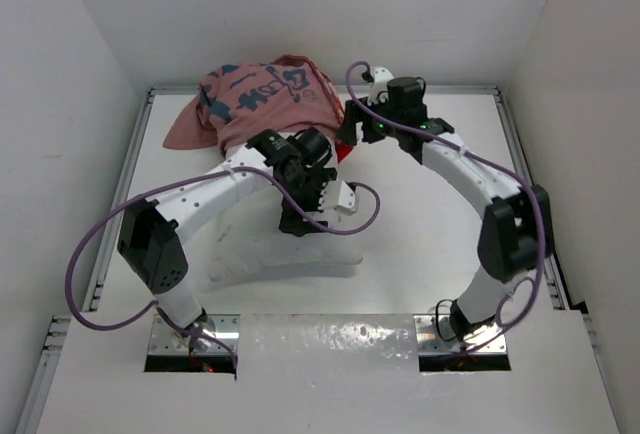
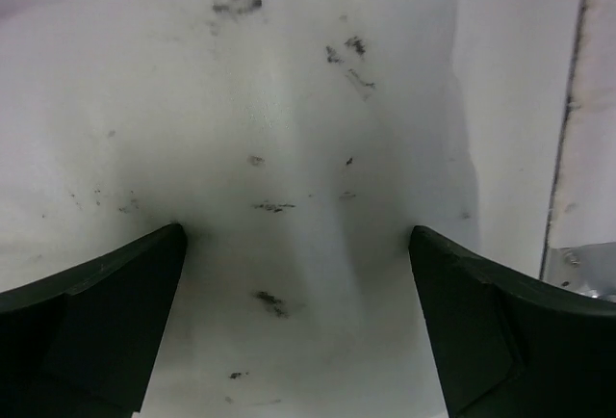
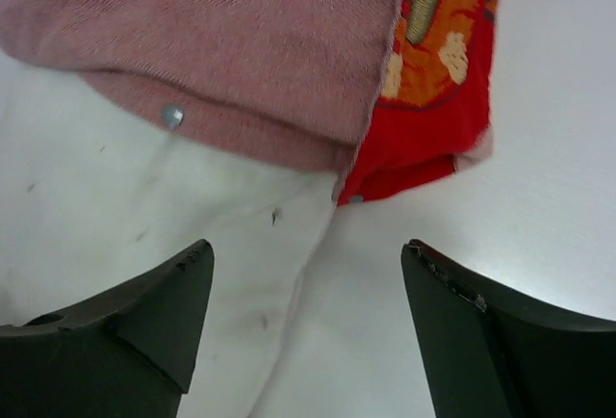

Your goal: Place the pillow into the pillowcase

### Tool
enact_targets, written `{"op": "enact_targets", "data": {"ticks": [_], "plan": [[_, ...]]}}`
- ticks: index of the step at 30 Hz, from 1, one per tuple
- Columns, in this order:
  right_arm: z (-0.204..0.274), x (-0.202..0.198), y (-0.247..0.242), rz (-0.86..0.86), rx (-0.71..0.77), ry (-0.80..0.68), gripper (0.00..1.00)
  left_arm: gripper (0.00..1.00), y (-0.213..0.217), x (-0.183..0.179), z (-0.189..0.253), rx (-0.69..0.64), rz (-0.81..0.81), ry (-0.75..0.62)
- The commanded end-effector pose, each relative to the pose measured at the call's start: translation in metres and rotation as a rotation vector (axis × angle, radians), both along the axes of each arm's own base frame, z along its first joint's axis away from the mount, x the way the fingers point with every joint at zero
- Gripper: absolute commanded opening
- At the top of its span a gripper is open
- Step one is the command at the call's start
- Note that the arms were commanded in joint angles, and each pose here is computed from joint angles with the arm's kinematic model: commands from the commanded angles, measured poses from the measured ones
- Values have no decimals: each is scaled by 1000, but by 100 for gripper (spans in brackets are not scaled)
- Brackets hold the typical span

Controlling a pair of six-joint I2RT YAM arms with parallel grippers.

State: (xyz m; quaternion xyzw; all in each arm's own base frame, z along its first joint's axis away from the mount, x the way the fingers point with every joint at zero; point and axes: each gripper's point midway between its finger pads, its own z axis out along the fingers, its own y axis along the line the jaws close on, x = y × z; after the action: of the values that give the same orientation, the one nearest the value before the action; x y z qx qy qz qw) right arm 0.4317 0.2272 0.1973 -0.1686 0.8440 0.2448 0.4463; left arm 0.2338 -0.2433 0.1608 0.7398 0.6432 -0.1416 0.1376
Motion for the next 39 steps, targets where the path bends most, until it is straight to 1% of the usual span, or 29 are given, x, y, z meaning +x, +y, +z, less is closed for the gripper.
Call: {"op": "enact_targets", "data": {"ticks": [1, 3, 5, 6, 7, 8, 9, 12, 13, 14, 15, 16, 17, 18, 19, 20, 21, 22, 23, 24, 25, 26, 27, 28, 30, 34, 37, 38, 39], "plan": [[10, 35, 23, 24, 64, -75, 77, 100, 18, 25, 2, 10, 27, -168], [0, 59, 31, -1, 111, -86, 73, 100, 17, 28, -9, 15, 28, -180], [-20, 81, 29, -50, 202, -23, 70, 100, 20, 24, -32, 28, 37, -156], [-20, 90, 29, -64, 263, -8, 68, 99, 22, 23, -42, 35, 50, -146], [-12, 105, 23, -102, 381, -11, 63, 97, 25, 21, -58, 39, 67, -136], [-27, 109, 23, -104, 419, 26, 61, 94, 26, 21, -64, 33, 75, -128], [-29, 113, 23, -115, 446, 35, 59, 80, 26, 15, -73, 19, 87, -94], [-34, 114, 34, -55, 473, 47, 48, 40, 19, 24, -75, -23, 169, -88], [-25, 113, 41, -22, 523, 37, 44, 33, 18, 28, -73, -38, 186, -89], [-22, 109, 46, 17, 549, 39, 23, 22, 21, 34, -76, -43, 221, -70], [-23, 99, 54, 80, 571, 64, 11, 0, 17, 41, -69, -80, 276, -47], [-24, 96, 56, 94, 573, 71, 1, 0, 29, 58, -69, -101, 369, -22], [-35, 87, 55, 101, 566, 98, 0, 0, 32, 67, -65, -134, 431, 18], [-29, 79, 53, 128, 550, 75, 0, 0, 25, 82, -44, -236, 497, 73], [-32, 72, 50, 130, 533, 79, 0, 0, 46, 102, -46, -248, 607, 121], [-45, 60, 47, 128, 513, 108, 0, 0, 52, 116, -38, -280, 667, 135], [-32, 48, 45, 161, 499, 85, 0, 0, 54, 141, -12, -359, 742, 112], [-30, 38, 44, 178, 491, 90, 0, 0, 73, 163, 2, -402, 821, 78], [-40, 21, 41, 197, 473, 118, 0, 0, 77, 181, 27, -469, 883, 39], [-21, 1, 43, 254, 478, 107, 0, 0, 82, 200, 49, -535, 904, -39], [-21, -12, 44, 280, 468, 115, 0, 0, 93, 210, 69, -575, 935, -92], [-28, -32, 47, 306, 454, 147, 0, 0, 94, 217, 81, -599, 943, -116], [-29, -46, 49, 336, 428, 154, 0, 0, 93, 222, 107, -630, 926, -146], [-14, -60, 51, 372, 425, 130, 0, 0, 91, 227, 109, -633, 920, -135], [-5, -89, 66, 459, 440, 160, 0, 0, 86, 231, 125, -673, 910, -138], [21, -151, 87, 667, 520, 259, 0, 0, 89, 236, 121, -669, 958, -134], [22, -165, 87, 692, 577, 299, 0, 0, 76, 234, 119, -703, 955, -106], [22, -167, 84, 685, 590, 318, 0, 0, 71, 232, 103, -682, 981, -80], [20, -165, 81, 664, 598, 328, 0, 0, 48, 227, 91, -664, 948, -74]]}}
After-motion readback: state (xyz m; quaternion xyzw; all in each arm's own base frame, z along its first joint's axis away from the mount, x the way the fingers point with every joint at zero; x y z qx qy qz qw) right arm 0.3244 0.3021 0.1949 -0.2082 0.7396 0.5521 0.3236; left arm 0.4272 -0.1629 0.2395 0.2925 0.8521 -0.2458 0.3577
